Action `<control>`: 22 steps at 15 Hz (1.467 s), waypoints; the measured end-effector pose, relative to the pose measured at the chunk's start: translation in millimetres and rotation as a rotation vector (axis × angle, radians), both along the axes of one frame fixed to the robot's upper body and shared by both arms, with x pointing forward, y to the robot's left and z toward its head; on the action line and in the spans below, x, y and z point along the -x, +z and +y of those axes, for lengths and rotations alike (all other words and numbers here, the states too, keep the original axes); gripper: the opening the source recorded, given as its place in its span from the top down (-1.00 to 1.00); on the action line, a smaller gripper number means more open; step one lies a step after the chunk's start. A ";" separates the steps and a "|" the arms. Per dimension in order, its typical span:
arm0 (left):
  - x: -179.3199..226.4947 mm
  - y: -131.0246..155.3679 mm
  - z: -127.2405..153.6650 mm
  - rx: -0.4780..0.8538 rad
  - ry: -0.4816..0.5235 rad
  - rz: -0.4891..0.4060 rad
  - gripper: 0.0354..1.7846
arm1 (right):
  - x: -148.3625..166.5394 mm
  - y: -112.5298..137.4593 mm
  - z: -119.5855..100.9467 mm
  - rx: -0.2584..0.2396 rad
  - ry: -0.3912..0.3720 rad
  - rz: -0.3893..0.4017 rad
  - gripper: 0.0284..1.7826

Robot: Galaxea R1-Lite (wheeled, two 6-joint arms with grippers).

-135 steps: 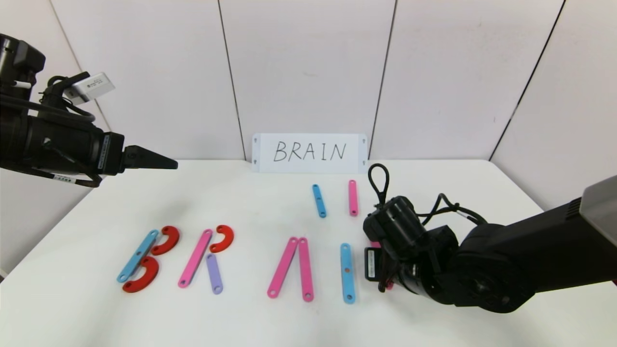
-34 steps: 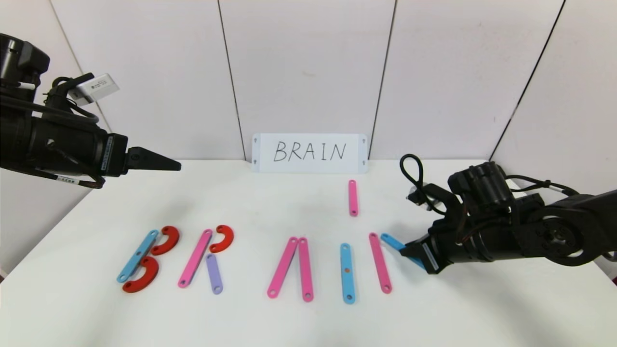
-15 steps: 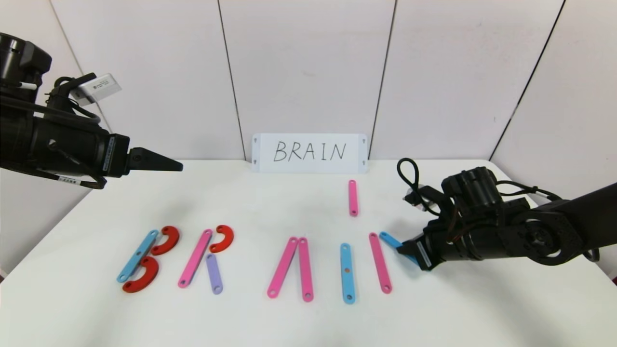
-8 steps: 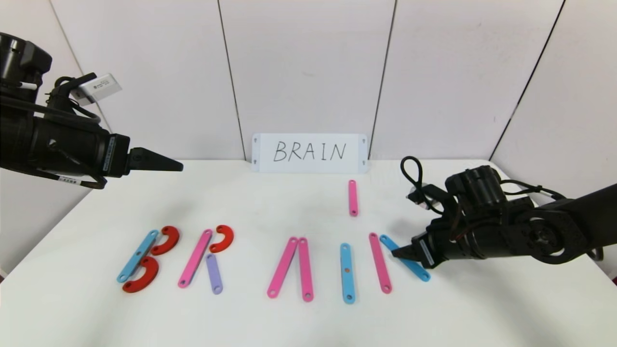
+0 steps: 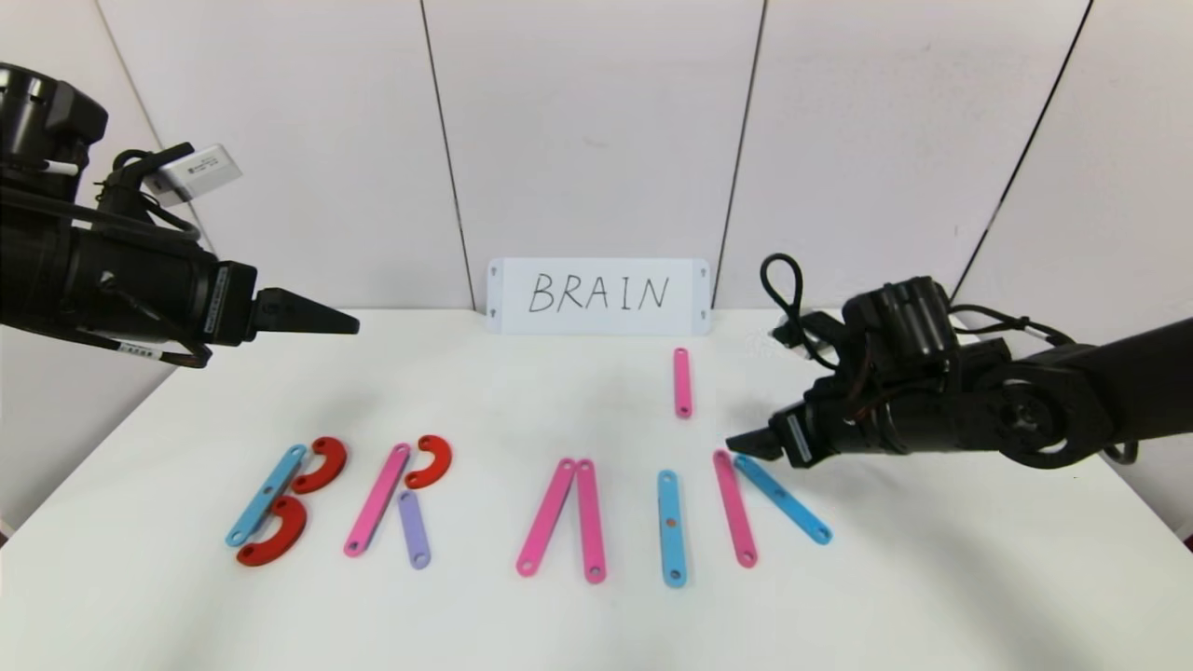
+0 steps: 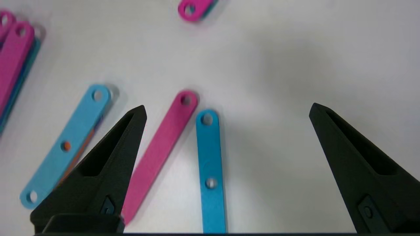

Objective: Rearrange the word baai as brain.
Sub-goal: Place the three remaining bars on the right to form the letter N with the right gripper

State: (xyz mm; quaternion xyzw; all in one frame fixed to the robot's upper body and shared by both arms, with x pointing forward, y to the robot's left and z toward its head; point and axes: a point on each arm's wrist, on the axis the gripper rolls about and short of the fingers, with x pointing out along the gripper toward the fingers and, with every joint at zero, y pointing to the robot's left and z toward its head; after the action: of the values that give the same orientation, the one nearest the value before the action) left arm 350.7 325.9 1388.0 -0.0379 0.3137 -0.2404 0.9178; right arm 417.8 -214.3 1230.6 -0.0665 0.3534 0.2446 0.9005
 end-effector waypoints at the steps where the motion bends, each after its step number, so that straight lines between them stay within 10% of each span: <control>1: 0.0 -0.2 -0.6 -0.001 -0.002 0.001 -0.95 | -8.3 5.8 9.8 -0.002 -0.036 -0.028 -0.95; 6: -0.5 -0.8 -1.2 0.000 -0.004 0.003 -0.95 | -59.2 7.6 55.7 -0.032 -0.221 -0.084 -0.95; 16: -2.9 -2.5 -1.9 -0.001 -0.007 0.009 -0.95 | -100.5 -37.6 79.4 -0.029 -0.237 -0.069 -0.89; 22: -2.9 -2.7 -2.2 -0.001 -0.007 0.010 -0.95 | -102.2 -44.8 80.0 -0.023 -0.238 -0.057 -0.01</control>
State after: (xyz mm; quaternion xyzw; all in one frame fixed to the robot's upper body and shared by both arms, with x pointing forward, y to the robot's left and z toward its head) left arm 353.7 323.7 1385.2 -0.0373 0.3186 -0.2434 0.9153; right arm 520.0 -134.4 1185.8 -0.0206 0.3300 0.1380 0.9336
